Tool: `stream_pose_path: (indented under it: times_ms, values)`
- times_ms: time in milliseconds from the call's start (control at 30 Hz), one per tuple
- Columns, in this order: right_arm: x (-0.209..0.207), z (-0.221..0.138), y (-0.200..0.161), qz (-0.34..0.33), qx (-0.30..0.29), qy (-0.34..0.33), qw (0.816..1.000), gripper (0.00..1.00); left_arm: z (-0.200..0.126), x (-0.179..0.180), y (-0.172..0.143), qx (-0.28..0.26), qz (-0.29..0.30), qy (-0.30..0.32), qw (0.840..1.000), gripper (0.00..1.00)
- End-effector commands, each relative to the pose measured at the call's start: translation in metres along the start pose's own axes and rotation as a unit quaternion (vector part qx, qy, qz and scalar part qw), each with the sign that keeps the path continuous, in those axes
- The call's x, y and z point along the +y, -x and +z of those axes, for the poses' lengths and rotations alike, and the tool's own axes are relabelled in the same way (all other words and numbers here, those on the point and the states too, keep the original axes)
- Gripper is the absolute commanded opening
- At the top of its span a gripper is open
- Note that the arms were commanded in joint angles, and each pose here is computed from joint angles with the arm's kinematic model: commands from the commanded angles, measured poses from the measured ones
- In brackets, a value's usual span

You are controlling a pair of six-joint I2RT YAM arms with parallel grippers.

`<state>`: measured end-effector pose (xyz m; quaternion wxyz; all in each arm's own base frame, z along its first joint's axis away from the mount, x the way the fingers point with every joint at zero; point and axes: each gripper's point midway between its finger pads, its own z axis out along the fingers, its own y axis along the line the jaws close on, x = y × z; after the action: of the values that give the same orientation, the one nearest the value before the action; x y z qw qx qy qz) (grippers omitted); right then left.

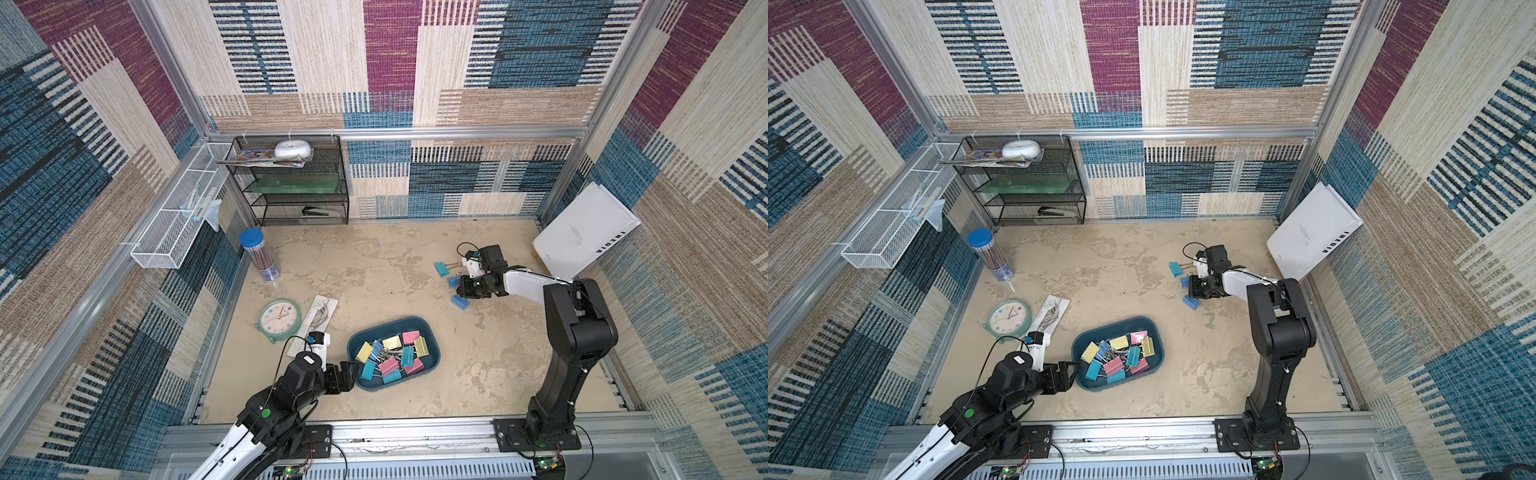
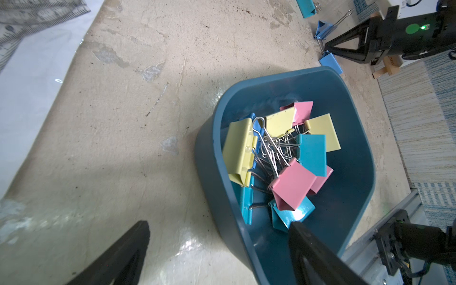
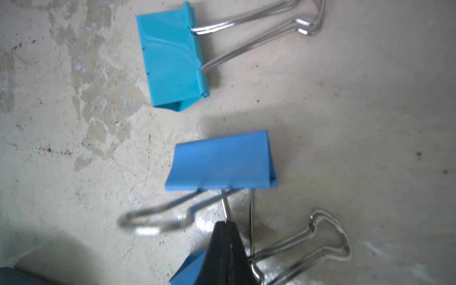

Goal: Put the binder clips in the storage box
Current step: Adjust the binder clip at the center of the board.

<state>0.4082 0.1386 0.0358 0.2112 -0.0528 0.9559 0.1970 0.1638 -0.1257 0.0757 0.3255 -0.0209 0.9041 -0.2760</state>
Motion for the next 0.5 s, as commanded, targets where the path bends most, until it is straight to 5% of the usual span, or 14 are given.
stream_pose_path:
  times_ms: [0, 133, 200, 333, 467]
  values:
    - [0.004, -0.017, -0.001, -0.022, 0.0, -0.004, 1.0, 0.0, 0.001, -0.001, -0.001, 0.001, 0.0, -0.003, 1.0, 0.92]
    - [0.017, -0.046, 0.007, -0.013, -0.031, 0.006, 0.999, 0.01, 0.001, -0.001, -0.001, 0.002, 0.001, -0.005, 1.0, 0.92]
    - [0.02, -0.057, 0.003, 0.02, -0.039, 0.008, 0.999, 0.28, 0.001, -0.002, -0.001, 0.002, 0.002, -0.007, 1.0, 0.92]
    - [0.014, -0.065, -0.027, 0.099, -0.026, 0.004, 0.995, 0.49, 0.0, -0.002, -0.001, 0.0, 0.002, -0.008, 1.0, 0.92]
    - [0.028, -0.067, -0.049, 0.146, -0.039, 0.068, 0.986, 0.71, -0.001, -0.002, -0.001, -0.002, 0.002, -0.01, 1.0, 0.92]
